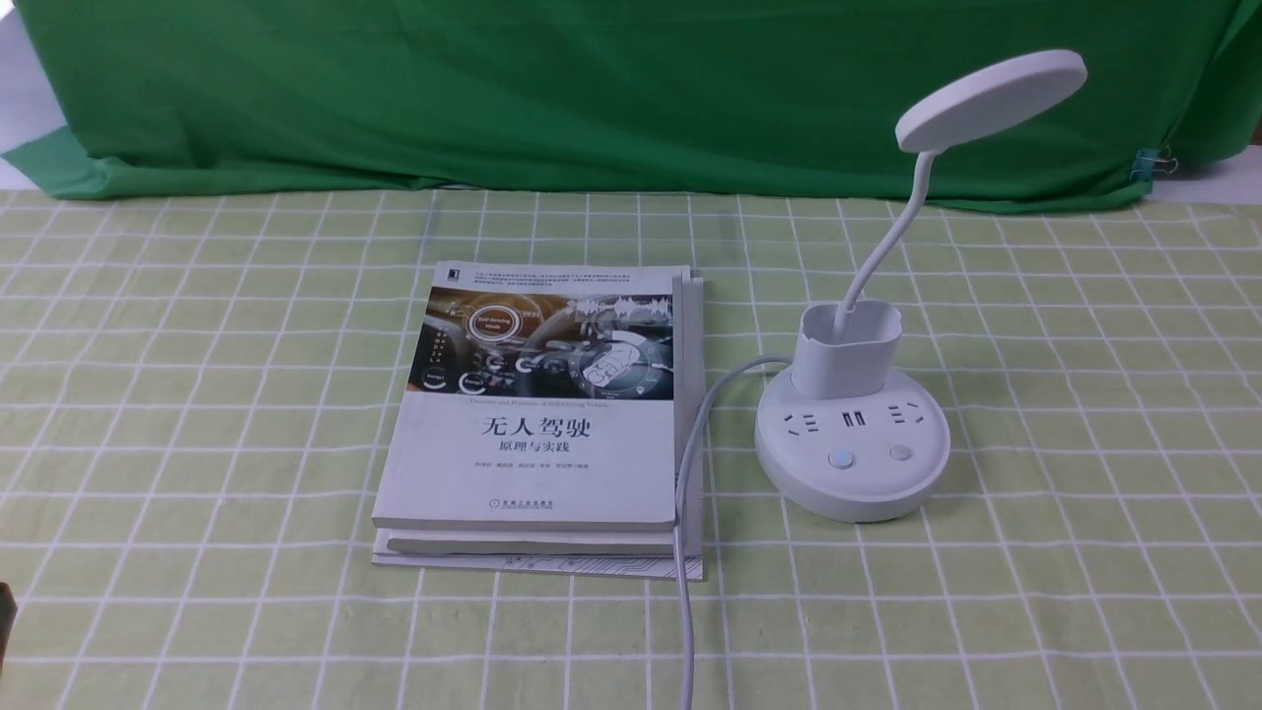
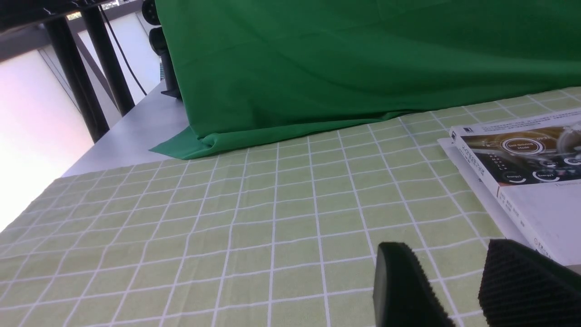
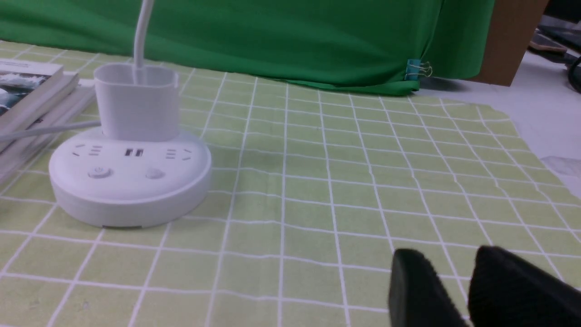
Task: Turn on the table lamp on the green coffee tablecloth with your hand.
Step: 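Press the button on the base of the white desk lamp with the right gripper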
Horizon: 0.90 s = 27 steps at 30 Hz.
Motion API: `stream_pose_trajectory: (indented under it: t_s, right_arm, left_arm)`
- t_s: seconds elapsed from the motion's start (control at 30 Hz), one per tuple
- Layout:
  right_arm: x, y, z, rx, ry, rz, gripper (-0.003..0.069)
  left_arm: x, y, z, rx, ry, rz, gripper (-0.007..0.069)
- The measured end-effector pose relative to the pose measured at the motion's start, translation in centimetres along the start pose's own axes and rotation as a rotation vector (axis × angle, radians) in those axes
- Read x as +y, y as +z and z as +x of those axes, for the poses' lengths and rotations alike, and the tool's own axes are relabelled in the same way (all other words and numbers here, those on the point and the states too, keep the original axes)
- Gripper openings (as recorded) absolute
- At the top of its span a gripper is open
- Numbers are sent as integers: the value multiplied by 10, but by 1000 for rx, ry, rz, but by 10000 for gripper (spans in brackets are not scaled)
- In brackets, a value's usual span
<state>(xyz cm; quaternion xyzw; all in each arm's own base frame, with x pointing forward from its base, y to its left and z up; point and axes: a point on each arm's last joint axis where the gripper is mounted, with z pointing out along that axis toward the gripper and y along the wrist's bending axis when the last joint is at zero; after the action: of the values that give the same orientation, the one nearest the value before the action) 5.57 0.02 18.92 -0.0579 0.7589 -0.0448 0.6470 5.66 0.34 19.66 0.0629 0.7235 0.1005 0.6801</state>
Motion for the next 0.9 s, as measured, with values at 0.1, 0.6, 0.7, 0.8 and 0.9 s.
stream_pose_trajectory:
  t_s: [0.1,0.6,0.7,0.8,0.9]
  right_arm:
    - [0,0,0,0,0,0,239]
    - [0,0,0,1,0,0,239]
    - [0,0,-2,-23,12,2,239]
    - [0,-1,-11,-126,242,-10,239]
    - [-3,-3,-22,-245,490,-31,239]
  left_arm:
    - [0,0,0,0,0,0,242]
    - [0,0,0,1,0,0,242]
    - [0,0,0,0,0,0,242]
    - [0,0,0,0,0,0,242]
    - [0,0,0,0,0,0,242]
